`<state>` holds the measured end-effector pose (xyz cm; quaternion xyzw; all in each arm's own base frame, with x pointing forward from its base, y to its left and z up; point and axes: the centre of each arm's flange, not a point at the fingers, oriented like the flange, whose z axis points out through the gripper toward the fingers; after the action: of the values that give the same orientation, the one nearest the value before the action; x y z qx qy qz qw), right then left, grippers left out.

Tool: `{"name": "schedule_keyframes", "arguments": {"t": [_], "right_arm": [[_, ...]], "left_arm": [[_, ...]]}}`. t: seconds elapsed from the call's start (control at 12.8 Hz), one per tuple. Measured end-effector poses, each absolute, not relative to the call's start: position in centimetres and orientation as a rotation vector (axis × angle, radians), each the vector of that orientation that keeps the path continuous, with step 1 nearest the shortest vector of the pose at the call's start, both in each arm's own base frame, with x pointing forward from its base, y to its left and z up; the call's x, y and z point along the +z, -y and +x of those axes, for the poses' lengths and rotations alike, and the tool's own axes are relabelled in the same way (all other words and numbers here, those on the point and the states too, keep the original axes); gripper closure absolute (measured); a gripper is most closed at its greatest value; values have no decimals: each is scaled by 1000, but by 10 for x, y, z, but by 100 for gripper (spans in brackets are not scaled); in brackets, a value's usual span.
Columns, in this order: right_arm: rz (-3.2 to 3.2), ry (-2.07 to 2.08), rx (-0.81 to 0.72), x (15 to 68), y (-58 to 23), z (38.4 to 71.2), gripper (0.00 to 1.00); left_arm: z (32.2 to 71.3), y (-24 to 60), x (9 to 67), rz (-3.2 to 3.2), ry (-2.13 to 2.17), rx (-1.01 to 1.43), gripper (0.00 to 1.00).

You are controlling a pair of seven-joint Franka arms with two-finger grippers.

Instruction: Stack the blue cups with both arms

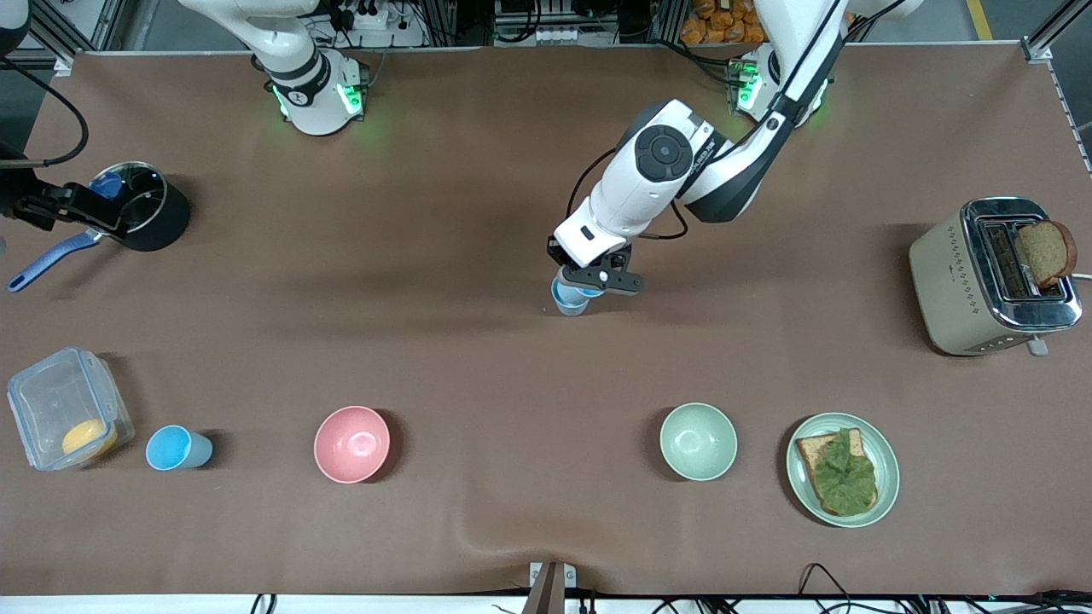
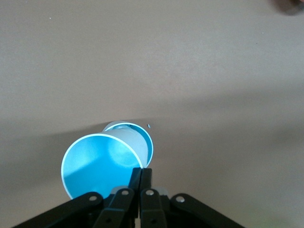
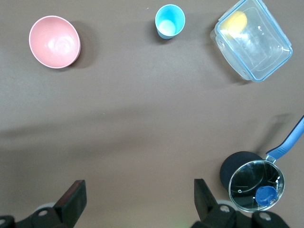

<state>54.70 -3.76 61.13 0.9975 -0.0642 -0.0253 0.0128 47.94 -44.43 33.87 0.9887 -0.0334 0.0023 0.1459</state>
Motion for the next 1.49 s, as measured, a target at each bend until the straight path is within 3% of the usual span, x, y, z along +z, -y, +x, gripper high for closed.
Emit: {"name": "schedule_keyframes", "arguments": {"t": [0.16, 0.55, 0.78, 1.09, 1.49], "right_arm": [[3108, 202, -83, 611, 38, 547, 0], [3108, 202, -86, 611, 38, 547, 0], [3108, 203, -87, 611, 39, 547, 0], [3108, 204, -90, 610, 39, 546, 0], [3108, 204, -97, 609, 39, 546, 0]], "left_arm": [[480, 444, 339, 2848, 98, 8, 87], [486, 441, 343, 2873, 147, 75, 30], [529, 387, 372, 2877, 4, 172, 0], [560, 260, 469, 2950, -181, 188, 0], [530, 119, 564, 3111, -46, 117, 0]]}}
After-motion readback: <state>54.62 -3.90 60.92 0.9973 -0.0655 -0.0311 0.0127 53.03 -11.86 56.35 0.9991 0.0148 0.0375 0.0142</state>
